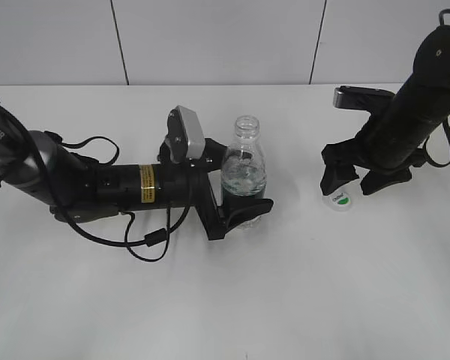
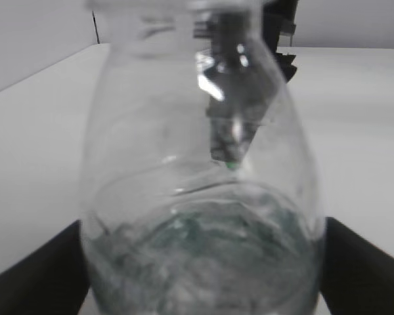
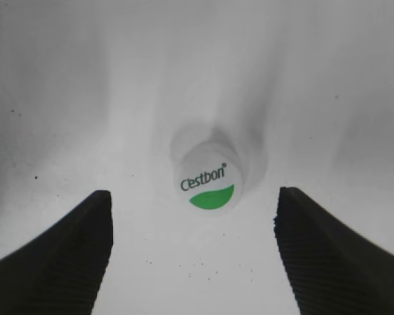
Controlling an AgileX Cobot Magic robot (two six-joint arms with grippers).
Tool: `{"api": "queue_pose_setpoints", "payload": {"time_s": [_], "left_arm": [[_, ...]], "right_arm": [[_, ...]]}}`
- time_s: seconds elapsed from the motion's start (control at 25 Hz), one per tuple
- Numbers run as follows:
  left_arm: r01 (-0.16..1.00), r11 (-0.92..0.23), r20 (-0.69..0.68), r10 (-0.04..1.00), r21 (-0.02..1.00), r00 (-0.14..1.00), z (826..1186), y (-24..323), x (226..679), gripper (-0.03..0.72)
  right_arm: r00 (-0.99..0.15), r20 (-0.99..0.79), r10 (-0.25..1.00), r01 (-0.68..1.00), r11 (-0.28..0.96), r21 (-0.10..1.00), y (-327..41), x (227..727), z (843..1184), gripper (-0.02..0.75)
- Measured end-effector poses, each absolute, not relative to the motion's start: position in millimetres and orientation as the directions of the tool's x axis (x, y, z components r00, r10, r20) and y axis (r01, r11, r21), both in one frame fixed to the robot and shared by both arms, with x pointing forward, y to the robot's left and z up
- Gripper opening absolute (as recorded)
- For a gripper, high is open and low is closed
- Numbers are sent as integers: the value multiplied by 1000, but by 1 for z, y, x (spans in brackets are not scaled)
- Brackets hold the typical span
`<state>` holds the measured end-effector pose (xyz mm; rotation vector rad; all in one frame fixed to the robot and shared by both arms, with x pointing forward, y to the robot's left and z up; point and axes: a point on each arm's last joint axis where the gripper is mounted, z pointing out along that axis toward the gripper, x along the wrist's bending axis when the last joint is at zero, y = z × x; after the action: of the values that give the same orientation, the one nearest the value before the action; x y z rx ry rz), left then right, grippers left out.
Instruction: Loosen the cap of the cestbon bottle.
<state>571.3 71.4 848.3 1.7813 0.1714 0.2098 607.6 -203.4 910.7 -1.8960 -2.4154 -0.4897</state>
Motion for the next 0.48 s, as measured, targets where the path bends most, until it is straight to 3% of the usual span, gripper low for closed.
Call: {"api": "queue_pose_setpoints", "payload": {"time_s": [0.48], "left_arm": [[-7, -291, 42, 114, 957, 993, 841, 99, 572, 594]], "right_arm": [[-258, 227, 939, 957, 216, 192, -203, 604, 910, 588]]}}
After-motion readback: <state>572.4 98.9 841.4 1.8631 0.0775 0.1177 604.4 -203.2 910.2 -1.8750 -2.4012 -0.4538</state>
